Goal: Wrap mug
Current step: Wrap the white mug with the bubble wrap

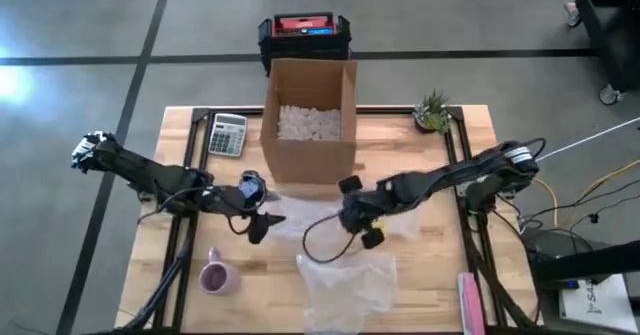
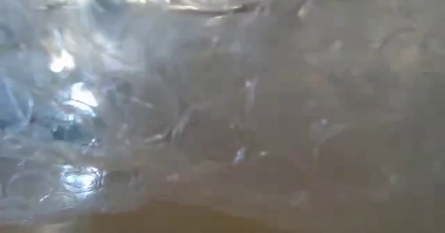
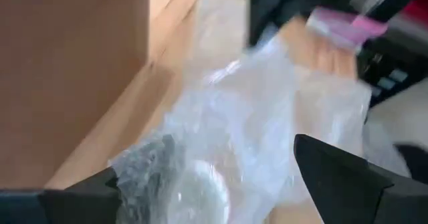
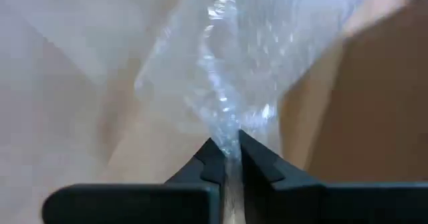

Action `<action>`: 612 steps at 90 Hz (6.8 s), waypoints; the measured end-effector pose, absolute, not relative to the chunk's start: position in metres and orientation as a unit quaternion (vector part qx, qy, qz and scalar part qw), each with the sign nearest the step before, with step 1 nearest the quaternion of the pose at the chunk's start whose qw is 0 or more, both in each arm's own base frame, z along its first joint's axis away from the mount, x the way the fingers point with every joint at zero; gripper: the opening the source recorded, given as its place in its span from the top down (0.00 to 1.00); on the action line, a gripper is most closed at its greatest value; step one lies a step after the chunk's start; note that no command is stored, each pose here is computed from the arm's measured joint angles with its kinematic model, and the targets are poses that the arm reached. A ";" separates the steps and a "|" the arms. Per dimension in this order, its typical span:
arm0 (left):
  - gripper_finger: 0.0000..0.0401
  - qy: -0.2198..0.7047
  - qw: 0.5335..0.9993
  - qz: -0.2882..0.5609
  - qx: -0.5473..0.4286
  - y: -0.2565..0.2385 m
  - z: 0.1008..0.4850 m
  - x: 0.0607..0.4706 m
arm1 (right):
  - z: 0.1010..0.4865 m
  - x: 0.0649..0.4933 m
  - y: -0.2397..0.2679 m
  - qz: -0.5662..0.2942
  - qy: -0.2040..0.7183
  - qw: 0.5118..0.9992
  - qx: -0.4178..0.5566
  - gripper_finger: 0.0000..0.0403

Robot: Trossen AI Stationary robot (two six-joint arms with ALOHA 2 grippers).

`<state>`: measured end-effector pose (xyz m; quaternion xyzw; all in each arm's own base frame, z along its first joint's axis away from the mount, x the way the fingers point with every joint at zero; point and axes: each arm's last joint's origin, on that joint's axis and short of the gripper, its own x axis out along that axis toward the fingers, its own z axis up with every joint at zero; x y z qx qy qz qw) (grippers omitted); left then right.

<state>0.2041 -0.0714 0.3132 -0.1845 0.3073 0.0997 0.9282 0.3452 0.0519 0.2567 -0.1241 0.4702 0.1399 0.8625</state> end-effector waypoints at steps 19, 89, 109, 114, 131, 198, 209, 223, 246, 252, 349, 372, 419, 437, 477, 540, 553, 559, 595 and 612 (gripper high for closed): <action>0.27 0.303 0.937 0.120 -0.125 -0.071 0.341 0.197 | 0.267 0.340 -0.003 0.079 0.465 0.882 -0.018 1.00; 0.27 0.350 0.920 0.059 -0.165 -0.070 0.376 0.186 | 0.259 0.341 -0.002 0.090 0.482 0.871 -0.012 0.99; 0.27 0.420 0.880 0.169 -0.140 -0.054 0.392 0.156 | 0.255 0.338 0.000 0.088 0.498 0.863 -0.003 0.99; 0.27 0.401 0.890 0.155 -0.152 -0.057 0.395 0.159 | 0.255 0.338 0.000 0.088 0.497 0.863 -0.003 0.99; 0.27 0.332 0.933 0.058 -0.124 -0.092 0.370 0.202 | 0.255 0.341 0.000 0.087 0.486 0.870 -0.003 0.99; 0.29 0.437 0.871 0.198 0.100 -0.147 0.242 0.321 | 0.256 0.343 0.000 0.082 0.478 0.875 0.006 0.99; 0.41 0.447 0.858 0.228 0.108 -0.143 0.241 0.325 | 0.256 0.343 0.000 0.083 0.477 0.875 0.005 0.99; 0.78 0.448 0.857 0.228 0.116 -0.140 0.243 0.326 | 0.258 0.341 0.001 0.083 0.476 0.875 0.006 0.99; 0.99 0.418 0.881 0.208 0.072 -0.136 0.290 0.320 | 0.308 0.313 0.019 0.110 0.461 0.880 -0.007 0.99; 0.99 0.405 0.893 0.193 0.030 -0.131 0.311 0.314 | 0.318 0.302 0.027 0.118 0.446 0.887 -0.007 0.99; 1.00 0.345 0.908 0.185 -0.150 -0.091 0.364 0.283 | 0.330 0.213 0.031 0.018 0.496 0.867 0.045 0.49; 1.00 0.336 0.903 0.208 -0.169 -0.082 0.365 0.286 | 0.220 0.239 0.059 0.065 0.435 0.898 0.030 0.52; 1.00 0.331 0.897 0.222 -0.189 -0.075 0.364 0.289 | 0.135 0.205 0.086 0.019 0.673 0.738 0.047 0.71; 1.00 0.349 0.876 0.216 -0.251 -0.078 0.356 0.289 | 0.149 0.194 0.092 0.042 0.679 0.730 0.066 0.78; 0.79 0.354 0.852 0.223 -0.316 -0.090 0.299 0.293 | 0.163 0.206 0.096 0.078 0.581 0.810 0.013 0.85; 0.36 0.476 0.820 0.211 -0.238 -0.064 0.330 0.239 | 0.165 0.213 0.096 0.080 0.535 0.840 -0.033 0.73; 0.41 0.518 0.790 0.253 -0.211 -0.060 0.296 0.236 | 0.167 0.216 0.097 0.072 0.522 0.850 -0.015 0.75; 0.44 0.532 0.777 0.268 -0.206 -0.056 0.283 0.233 | 0.167 0.217 0.097 0.067 0.521 0.851 -0.006 0.76; 0.51 0.517 0.794 0.240 -0.214 -0.053 0.239 0.239 | 0.167 0.218 0.097 0.048 0.514 0.857 0.004 0.83; 0.57 0.520 0.786 0.256 -0.214 -0.047 0.219 0.235 | 0.168 0.220 0.097 0.045 0.502 0.863 0.004 0.86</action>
